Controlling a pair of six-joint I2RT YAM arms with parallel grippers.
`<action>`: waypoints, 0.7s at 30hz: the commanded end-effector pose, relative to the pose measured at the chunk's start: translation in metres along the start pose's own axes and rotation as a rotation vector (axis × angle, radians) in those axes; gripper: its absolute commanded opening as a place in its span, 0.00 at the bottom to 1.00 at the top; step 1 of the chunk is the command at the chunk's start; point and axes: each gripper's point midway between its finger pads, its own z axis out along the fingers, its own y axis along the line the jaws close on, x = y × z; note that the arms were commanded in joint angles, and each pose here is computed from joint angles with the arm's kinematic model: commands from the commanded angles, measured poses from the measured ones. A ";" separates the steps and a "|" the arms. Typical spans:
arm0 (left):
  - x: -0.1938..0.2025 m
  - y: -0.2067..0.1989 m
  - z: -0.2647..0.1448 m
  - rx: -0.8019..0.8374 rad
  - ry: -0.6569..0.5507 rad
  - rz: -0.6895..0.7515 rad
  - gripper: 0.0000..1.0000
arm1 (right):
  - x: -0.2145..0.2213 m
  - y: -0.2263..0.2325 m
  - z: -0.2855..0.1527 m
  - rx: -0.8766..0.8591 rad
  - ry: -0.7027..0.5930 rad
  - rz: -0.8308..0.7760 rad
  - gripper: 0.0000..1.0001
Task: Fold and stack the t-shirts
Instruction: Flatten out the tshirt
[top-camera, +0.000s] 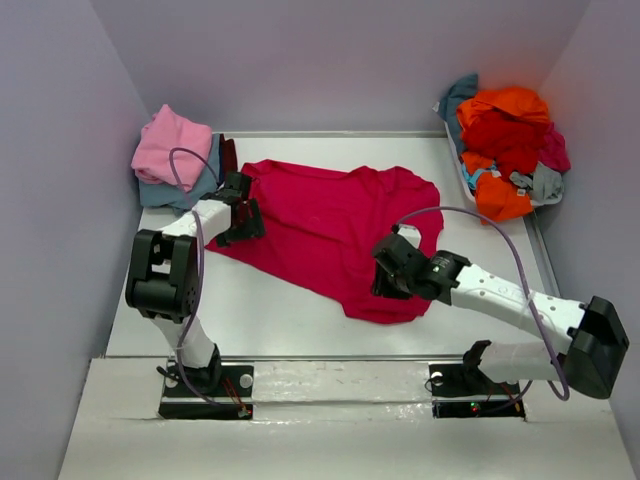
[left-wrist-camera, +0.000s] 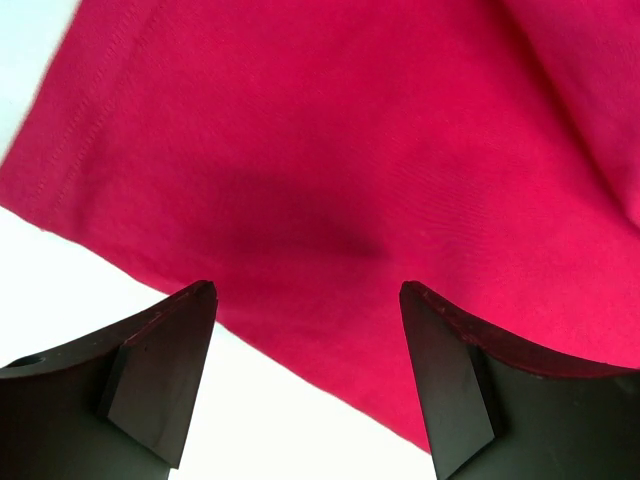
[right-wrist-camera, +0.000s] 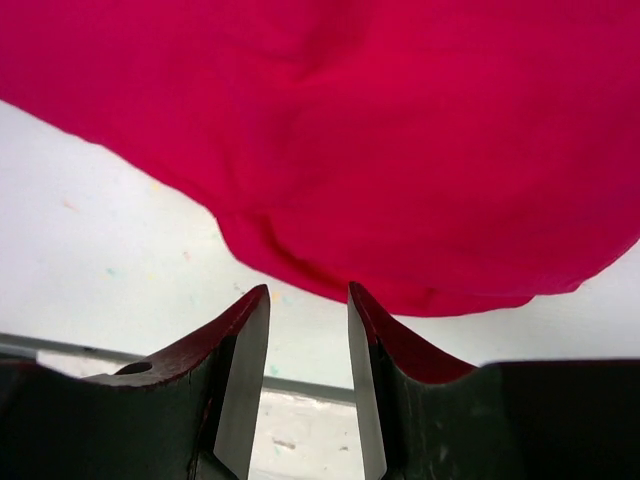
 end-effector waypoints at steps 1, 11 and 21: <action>-0.025 0.010 -0.001 -0.090 -0.028 0.039 0.86 | -0.009 0.007 0.016 0.033 -0.032 -0.051 0.43; 0.012 0.028 0.026 -0.166 0.069 0.077 0.86 | 0.023 0.013 0.070 0.034 0.057 -0.061 0.43; 0.075 0.019 0.040 -0.044 0.224 0.040 0.85 | 0.046 0.012 0.089 0.012 0.124 -0.068 0.44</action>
